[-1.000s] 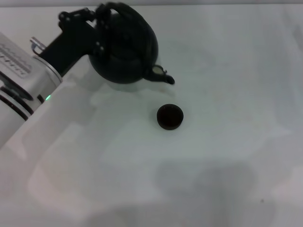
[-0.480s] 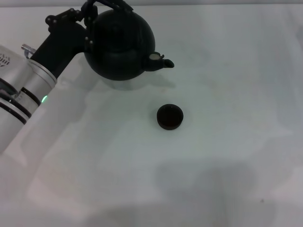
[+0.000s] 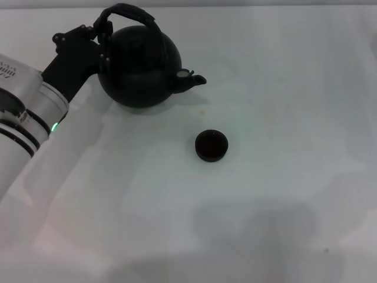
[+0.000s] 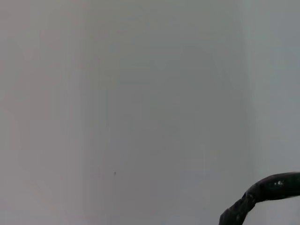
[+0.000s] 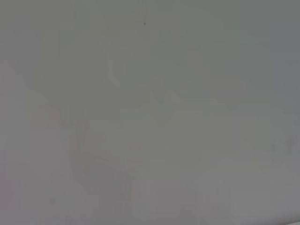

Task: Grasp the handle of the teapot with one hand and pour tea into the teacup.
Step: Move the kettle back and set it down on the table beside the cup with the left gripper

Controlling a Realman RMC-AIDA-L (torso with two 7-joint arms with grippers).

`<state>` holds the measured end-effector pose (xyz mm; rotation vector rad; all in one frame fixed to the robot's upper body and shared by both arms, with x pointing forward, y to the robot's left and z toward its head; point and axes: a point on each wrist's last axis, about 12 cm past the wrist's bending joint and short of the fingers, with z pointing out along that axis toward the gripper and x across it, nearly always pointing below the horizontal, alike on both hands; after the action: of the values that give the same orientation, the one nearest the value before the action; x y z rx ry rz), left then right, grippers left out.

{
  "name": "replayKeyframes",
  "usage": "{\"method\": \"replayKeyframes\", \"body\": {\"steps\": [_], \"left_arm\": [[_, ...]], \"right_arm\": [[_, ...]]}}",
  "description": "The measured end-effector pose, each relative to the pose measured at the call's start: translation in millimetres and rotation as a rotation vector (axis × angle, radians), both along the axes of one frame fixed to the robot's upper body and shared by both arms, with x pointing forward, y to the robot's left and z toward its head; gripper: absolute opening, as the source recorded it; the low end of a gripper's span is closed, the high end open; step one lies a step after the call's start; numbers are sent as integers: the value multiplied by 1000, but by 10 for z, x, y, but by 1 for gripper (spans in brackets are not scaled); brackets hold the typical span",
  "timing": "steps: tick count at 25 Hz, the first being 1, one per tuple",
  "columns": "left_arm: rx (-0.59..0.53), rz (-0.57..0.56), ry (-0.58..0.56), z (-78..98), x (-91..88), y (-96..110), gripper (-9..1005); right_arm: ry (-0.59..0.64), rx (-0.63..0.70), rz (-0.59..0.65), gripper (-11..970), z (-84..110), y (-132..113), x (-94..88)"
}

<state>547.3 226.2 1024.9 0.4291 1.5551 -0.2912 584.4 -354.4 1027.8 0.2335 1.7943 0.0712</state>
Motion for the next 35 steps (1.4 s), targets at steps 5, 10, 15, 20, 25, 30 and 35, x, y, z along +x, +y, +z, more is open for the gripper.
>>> {"method": "replayKeyframes", "body": {"steps": [5, 10, 15, 20, 25, 30, 35], "left_arm": [[13, 11, 29, -36, 5, 12, 94], [19, 4, 33, -40, 7, -1, 93], [34, 14, 63, -71, 23, 4, 93], [47, -1, 75, -91, 16, -21, 93], [56, -5, 89, -107, 17, -33, 93], [40, -7, 91, -101, 9, -64, 116], [32, -2, 88, -91, 16, -63, 191]], "right_arm": [[-2, 0, 2, 840, 6, 6, 8], [-2, 0, 2, 840, 7, 6, 9], [-1, 0, 1, 841, 5, 4, 6], [0, 0, 0, 841, 1, 0, 1], [0, 0, 0, 841, -1, -1, -2], [1, 0, -2, 841, -6, -10, -12], [1, -1, -4, 840, -8, -20, -18]]}}
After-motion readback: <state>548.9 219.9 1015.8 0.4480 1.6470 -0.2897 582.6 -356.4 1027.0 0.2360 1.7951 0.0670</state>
